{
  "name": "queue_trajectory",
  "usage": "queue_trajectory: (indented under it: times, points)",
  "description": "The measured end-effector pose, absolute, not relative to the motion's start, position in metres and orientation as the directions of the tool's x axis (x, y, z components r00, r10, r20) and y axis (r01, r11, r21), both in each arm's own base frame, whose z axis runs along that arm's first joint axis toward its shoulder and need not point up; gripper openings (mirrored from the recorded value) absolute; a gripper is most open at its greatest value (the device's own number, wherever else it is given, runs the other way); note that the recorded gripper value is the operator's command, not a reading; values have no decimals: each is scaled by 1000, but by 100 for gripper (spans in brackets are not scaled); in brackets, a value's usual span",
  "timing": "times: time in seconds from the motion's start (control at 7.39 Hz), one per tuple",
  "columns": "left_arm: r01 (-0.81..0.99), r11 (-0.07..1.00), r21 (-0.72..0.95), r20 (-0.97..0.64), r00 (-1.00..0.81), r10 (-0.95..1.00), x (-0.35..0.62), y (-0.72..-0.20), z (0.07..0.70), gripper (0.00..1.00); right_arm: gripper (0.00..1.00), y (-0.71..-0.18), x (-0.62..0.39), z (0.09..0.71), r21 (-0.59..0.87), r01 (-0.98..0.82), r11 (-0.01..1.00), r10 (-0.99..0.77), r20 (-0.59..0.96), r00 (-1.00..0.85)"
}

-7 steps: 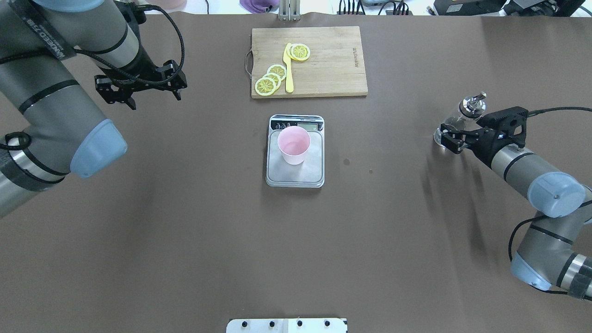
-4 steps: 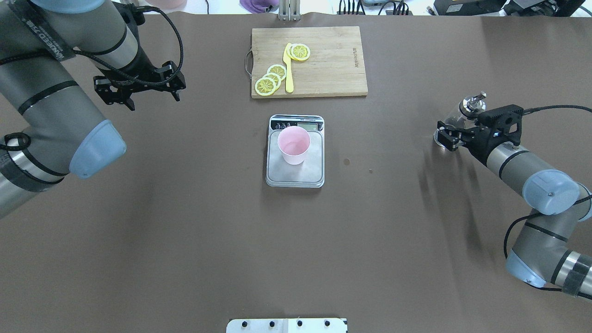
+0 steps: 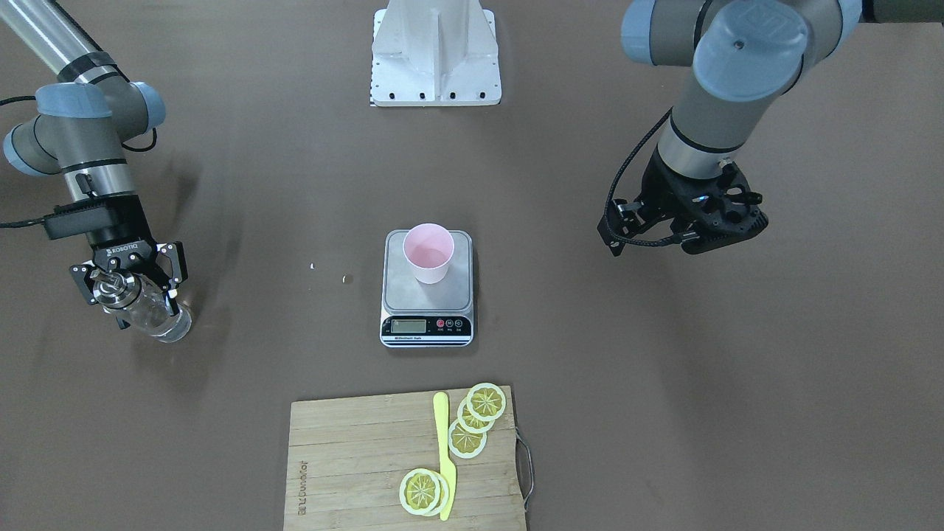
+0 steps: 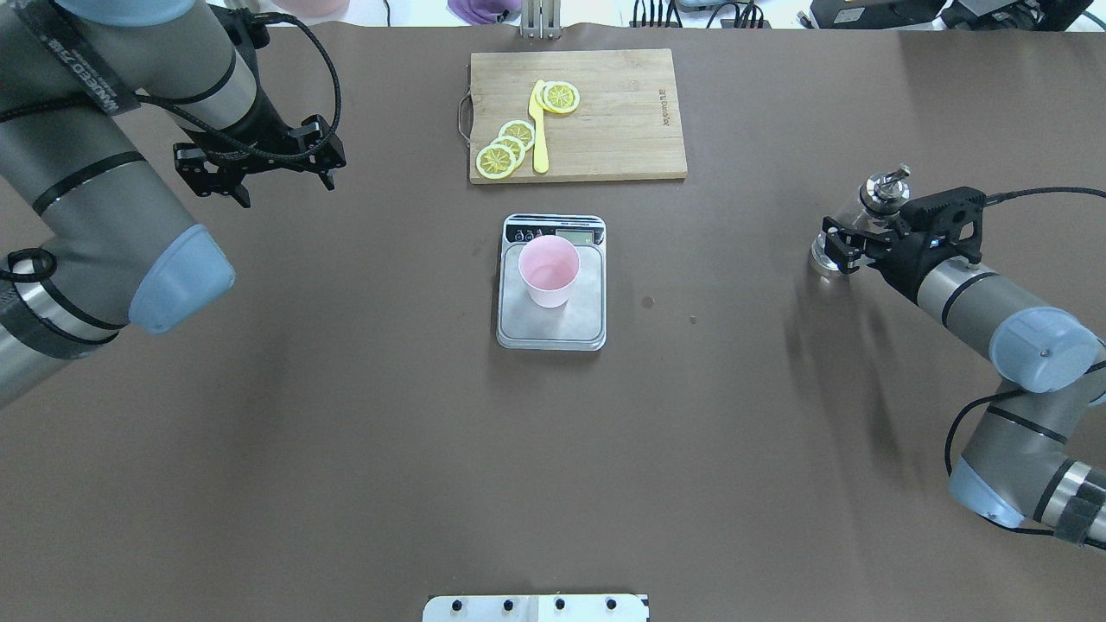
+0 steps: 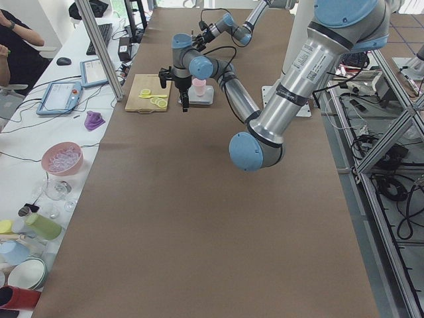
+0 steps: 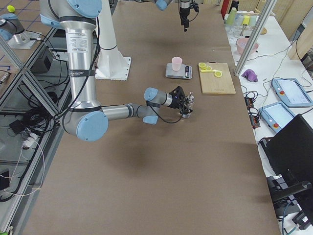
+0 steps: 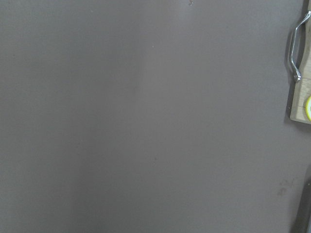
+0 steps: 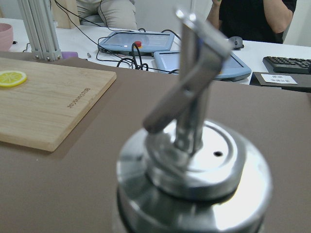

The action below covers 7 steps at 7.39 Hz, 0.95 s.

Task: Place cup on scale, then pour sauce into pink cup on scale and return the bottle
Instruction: 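Lift the sauce bottle with the right gripper and carry it over the cup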

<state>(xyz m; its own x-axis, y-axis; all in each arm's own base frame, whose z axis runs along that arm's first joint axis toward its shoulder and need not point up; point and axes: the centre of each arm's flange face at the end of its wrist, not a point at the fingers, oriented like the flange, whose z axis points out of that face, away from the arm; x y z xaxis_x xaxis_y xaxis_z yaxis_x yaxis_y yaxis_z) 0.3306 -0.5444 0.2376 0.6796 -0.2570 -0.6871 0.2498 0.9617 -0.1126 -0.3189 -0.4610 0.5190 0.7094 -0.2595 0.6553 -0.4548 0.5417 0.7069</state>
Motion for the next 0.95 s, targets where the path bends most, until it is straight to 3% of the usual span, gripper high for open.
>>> queue_trajectory:
  times: [0.41, 0.95]
  points:
    - [251, 961, -115, -687, 678, -259, 329, -545, 238, 99, 0, -492, -272, 451, 697, -433, 571, -219, 638, 739]
    - [254, 961, -111, -685, 681, -259, 323, -548, 243, 99, 0, -471, -336, 330, 800, -264, 538, -130, 389, 912]
